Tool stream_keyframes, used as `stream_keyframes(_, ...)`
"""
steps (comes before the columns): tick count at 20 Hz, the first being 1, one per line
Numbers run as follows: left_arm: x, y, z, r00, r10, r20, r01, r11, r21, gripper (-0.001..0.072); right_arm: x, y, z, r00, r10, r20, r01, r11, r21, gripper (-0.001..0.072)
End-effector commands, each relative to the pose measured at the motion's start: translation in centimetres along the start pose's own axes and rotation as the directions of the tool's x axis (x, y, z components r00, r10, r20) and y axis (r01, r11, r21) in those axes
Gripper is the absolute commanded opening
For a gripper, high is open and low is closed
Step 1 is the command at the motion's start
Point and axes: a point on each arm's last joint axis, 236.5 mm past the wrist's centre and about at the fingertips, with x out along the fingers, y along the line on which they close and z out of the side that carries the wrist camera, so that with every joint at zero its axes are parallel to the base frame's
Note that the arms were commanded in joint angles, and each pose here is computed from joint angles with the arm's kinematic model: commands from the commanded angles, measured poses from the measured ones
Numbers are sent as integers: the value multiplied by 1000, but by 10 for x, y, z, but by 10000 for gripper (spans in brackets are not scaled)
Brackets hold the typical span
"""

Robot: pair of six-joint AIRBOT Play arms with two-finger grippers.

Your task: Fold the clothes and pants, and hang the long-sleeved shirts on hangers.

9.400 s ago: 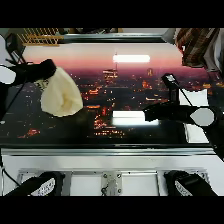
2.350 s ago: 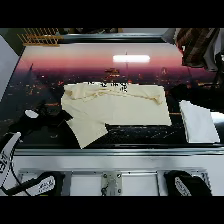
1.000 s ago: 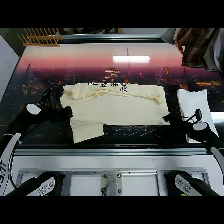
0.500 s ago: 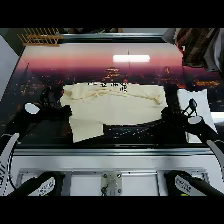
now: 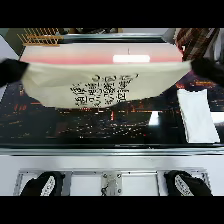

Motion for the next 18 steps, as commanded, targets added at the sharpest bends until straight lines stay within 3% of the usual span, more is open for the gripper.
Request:
stream_keyframes(1,-126,-80,60,953,-81,291,38,988,152,6,-108,71,78,967,86,239,-49,986,-159,7)
stream_keyframes(5,-219,-131,64,875,-156,459,56,973,224,6,-190,107,86,923,129,362,-38,968,-247,7)
stream_keyframes(9,-233,-139,63,861,-168,480,80,977,200,6,-211,94,74,934,41,356,39,976,-214,7)
stream_keyframes(14,-110,-68,25,979,-63,192,68,998,-19,6,-158,61,32,993,-44,113,62,986,-158,7)
stream_keyframes(18,10,12,-34,994,12,-105,-31,984,-177,7,-66,10,-20,974,-103,-203,88,993,-81,7)
